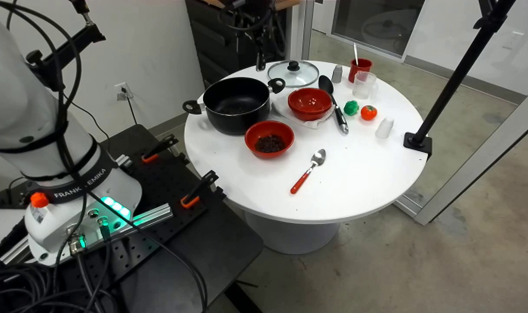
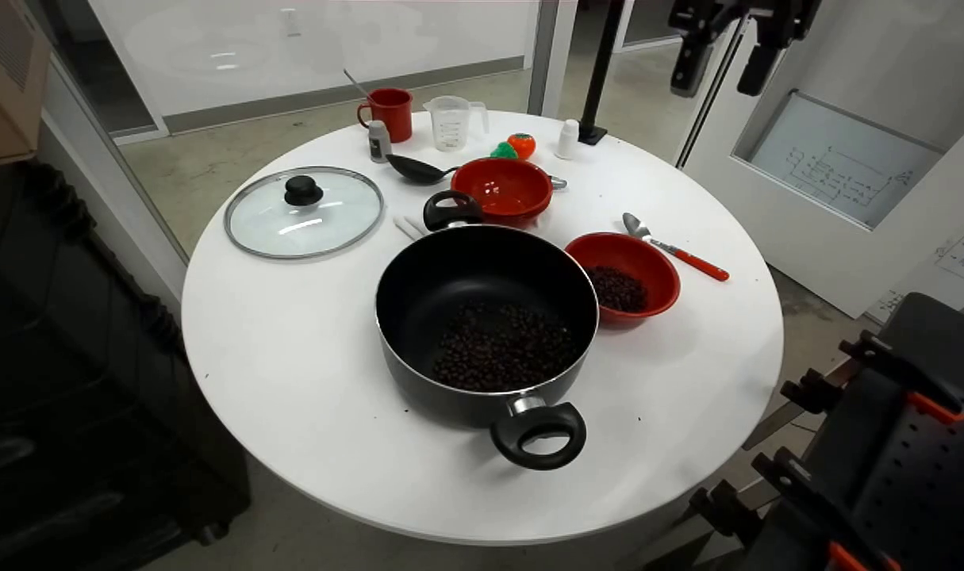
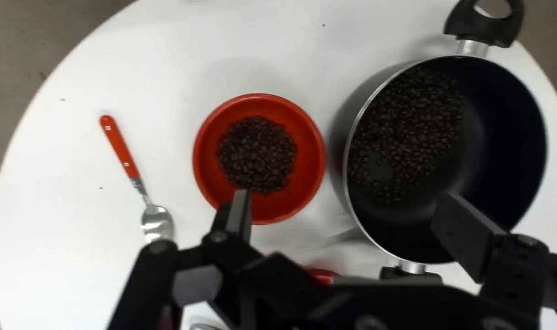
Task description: Use the spoon to put some contents of the bowl in the pot
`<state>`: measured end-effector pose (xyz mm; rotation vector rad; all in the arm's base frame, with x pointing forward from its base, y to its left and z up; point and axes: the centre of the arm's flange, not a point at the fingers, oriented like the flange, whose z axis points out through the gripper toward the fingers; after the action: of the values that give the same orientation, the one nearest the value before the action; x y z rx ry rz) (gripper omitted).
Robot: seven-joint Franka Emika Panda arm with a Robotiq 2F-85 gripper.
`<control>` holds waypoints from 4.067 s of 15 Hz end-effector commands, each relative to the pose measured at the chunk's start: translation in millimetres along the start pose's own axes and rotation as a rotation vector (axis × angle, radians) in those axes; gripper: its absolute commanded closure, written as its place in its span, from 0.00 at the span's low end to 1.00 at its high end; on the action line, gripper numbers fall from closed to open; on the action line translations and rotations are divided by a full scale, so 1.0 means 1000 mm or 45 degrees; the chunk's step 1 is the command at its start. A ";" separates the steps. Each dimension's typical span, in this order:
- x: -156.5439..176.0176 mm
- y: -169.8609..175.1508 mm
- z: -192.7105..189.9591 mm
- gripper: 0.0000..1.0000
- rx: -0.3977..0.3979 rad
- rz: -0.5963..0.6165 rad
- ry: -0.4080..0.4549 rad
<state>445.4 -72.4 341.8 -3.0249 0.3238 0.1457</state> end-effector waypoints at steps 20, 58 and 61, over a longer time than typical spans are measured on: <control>-0.012 0.016 0.108 0.00 -0.393 -0.335 -0.082; 0.030 0.149 0.161 0.00 -0.667 -0.393 0.218; 0.030 0.150 0.173 0.00 -0.598 -0.373 0.200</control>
<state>428.7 -207.6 171.3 -3.5427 -0.2056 -0.0306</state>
